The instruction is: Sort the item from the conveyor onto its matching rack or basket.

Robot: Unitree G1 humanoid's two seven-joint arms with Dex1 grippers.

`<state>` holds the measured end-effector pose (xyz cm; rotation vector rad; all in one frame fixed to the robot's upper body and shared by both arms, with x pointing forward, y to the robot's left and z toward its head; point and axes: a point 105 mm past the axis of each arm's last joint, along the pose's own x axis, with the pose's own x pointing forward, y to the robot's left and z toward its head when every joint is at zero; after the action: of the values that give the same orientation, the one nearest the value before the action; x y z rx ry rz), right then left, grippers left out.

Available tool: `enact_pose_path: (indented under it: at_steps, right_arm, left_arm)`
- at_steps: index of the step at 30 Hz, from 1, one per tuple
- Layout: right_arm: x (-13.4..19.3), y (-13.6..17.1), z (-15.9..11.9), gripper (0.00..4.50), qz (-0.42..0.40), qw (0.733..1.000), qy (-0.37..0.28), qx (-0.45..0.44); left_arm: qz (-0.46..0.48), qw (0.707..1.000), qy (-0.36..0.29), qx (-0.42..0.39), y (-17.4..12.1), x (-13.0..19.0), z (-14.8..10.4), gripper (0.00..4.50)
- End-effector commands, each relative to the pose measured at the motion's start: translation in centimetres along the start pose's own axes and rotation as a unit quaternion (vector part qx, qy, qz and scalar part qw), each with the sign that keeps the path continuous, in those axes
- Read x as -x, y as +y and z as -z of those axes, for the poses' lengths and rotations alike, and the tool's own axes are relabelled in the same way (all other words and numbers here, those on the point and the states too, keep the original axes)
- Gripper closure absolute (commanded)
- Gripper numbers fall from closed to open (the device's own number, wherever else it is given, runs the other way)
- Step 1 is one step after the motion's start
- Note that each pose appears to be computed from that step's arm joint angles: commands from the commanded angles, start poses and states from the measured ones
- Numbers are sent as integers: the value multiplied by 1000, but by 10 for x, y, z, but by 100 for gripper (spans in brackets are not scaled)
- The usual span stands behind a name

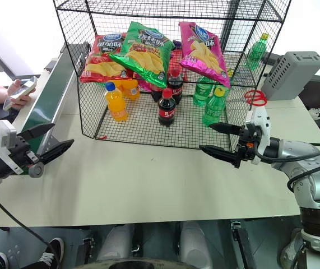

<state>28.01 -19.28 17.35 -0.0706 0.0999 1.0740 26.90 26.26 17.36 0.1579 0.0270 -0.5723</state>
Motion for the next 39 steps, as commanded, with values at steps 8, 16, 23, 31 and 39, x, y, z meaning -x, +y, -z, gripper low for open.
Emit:
enact_pose_path:
  at_steps: [8, 16, 23, 31, 39]
  right_arm:
    - [-2, -3, -6, 10, 5, 1000, -10, 18]
    - [-6, -3, -5, 10, 6, 1000, -11, 26]
    - [-7, -3, -2, 10, 5, 1000, -9, 30]
    - [-9, -3, -4, 10, 1, 999, -14, 35]
    - [-12, -4, -3, 10, -2, 999, -14, 38]
  left_arm:
    - [10, 1000, -30, -1, 0, -2, -16, 0]
    - [5, 999, -39, -11, 6, -6, -18, 0]
    - [4, 999, -39, -26, 11, -7, -19, 0]
    - [3, 999, -37, -30, 9, -5, -16, 0]
    - [9, 999, -32, -35, 10, -5, -17, 0]
